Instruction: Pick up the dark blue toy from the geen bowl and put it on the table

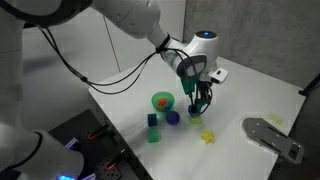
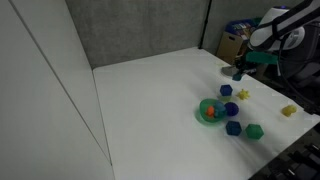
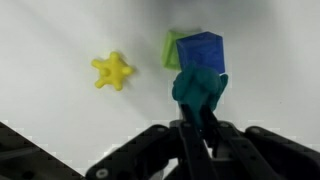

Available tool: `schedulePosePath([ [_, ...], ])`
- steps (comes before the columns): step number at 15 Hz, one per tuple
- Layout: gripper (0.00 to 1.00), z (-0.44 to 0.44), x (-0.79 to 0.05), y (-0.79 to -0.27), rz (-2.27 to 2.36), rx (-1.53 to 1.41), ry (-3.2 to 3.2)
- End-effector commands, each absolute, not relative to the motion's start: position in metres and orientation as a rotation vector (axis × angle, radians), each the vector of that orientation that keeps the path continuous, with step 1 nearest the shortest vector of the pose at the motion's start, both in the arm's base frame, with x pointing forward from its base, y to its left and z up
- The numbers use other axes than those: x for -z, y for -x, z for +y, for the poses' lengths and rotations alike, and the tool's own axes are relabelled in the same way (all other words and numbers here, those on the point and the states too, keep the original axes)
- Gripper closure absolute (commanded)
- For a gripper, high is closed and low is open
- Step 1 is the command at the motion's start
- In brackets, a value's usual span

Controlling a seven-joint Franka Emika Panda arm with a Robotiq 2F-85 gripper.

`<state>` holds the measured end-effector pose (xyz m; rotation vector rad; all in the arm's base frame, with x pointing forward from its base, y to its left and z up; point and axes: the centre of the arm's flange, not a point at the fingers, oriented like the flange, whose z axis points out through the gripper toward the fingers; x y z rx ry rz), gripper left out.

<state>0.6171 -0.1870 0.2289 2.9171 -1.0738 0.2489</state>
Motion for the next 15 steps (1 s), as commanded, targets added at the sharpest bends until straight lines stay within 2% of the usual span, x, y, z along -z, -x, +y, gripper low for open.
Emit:
schedulePosePath([
  [1,0.95,-0.214,-0.229,-0.586,-1.080,-0.201,-2.913],
  [9,0.95,-0.236,-0.167,-0.518,-0.966,-0.037,-2.906],
  [15,0.94,-0.219,-0.125,-0.497,-0.799,-0.050,-2.872],
])
